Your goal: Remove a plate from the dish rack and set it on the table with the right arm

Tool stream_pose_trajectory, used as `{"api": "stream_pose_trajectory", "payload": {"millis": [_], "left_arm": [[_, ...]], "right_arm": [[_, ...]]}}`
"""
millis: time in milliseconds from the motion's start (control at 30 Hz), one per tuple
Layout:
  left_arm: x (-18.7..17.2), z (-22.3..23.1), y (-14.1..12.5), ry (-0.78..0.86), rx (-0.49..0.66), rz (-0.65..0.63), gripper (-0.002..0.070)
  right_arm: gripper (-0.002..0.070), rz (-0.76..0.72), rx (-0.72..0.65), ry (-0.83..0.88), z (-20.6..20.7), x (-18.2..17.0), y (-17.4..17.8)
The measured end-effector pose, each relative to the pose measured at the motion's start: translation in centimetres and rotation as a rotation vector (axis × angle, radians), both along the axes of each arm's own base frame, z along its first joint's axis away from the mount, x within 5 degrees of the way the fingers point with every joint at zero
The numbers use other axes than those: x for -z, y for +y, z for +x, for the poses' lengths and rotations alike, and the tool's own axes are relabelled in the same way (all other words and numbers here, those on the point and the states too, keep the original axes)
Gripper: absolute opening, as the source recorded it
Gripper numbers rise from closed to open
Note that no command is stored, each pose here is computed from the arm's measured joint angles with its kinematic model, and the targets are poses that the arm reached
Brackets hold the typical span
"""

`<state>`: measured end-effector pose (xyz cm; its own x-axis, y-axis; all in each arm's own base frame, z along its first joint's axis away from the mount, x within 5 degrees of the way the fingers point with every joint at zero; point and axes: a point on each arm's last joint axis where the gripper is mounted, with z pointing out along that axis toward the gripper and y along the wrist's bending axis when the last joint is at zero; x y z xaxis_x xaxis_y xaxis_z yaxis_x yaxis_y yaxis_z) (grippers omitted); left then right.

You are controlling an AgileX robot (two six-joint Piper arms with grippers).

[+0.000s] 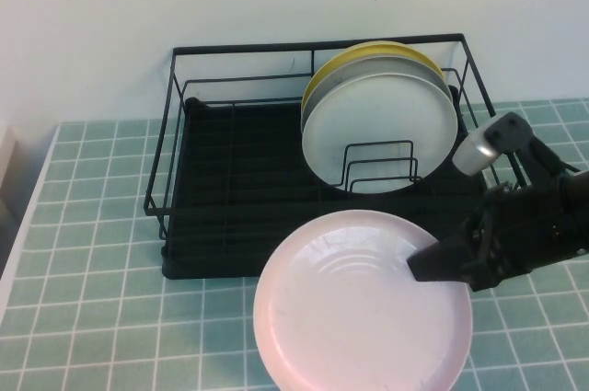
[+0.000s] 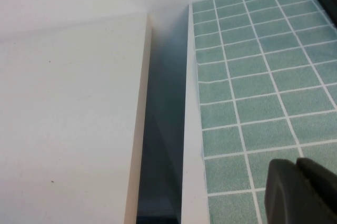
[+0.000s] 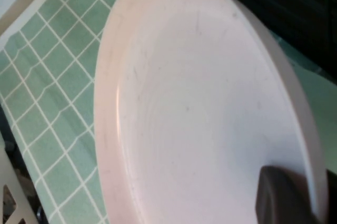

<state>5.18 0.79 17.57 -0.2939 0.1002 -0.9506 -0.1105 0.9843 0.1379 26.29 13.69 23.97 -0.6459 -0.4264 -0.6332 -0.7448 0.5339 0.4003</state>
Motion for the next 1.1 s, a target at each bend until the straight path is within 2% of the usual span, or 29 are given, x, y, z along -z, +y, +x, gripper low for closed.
{"api": "stream_pose_trajectory", "payload": {"millis": [200, 300, 367, 500, 567, 700, 833, 933, 1033, 1100], "left_arm": [[0.0, 0.0, 0.0, 0.0, 0.0, 0.0, -0.0004], [0.0, 0.0, 0.0, 0.0, 0.0, 0.0, -0.0004], [0.0, 0.0, 0.0, 0.0, 0.0, 0.0, -0.0004], [0.0, 0.0, 0.0, 0.0, 0.0, 0.0, -0.0004], [0.0, 0.0, 0.0, 0.0, 0.0, 0.0, -0.0004], [0.0, 0.0, 0.0, 0.0, 0.0, 0.0, -0.0004], [0.0, 0.0, 0.0, 0.0, 0.0, 0.0, -0.0004], [0.0, 0.0, 0.0, 0.0, 0.0, 0.0, -0.0004], [0.0, 0.0, 0.0, 0.0, 0.0, 0.0, -0.0004], [0.0, 0.0, 0.0, 0.0, 0.0, 0.0, -0.0004]], "right_arm": [[0.0092, 0.005, -0.039, -0.008, 1.1, 2.0, 0.4], [0.0118, -0.004, -0.061, -0.022, 1.2, 2.5, 0.5], [0.0165, -0.006, -0.07, -0.029, 1.3, 2.7, 0.5], [0.0331, -0.012, -0.087, -0.044, 1.4, 2.9, 0.5], [0.0386, -0.017, -0.103, -0.064, 1.4, 2.8, 0.5], [0.0426, -0.05, -0.151, -0.122, 2.2, 1.7, 0.4], [0.043, -0.074, -0.149, -0.122, 3.6, -0.9, -0.2], [0.0425, -0.097, -0.142, -0.059, 4.2, -3.0, -0.9], [0.0344, -0.102, -0.137, 0.008, 4.3, -5.1, -1.6], [0.023, -0.088, -0.133, 0.018, 3.9, -6.4, -2.1]]}}
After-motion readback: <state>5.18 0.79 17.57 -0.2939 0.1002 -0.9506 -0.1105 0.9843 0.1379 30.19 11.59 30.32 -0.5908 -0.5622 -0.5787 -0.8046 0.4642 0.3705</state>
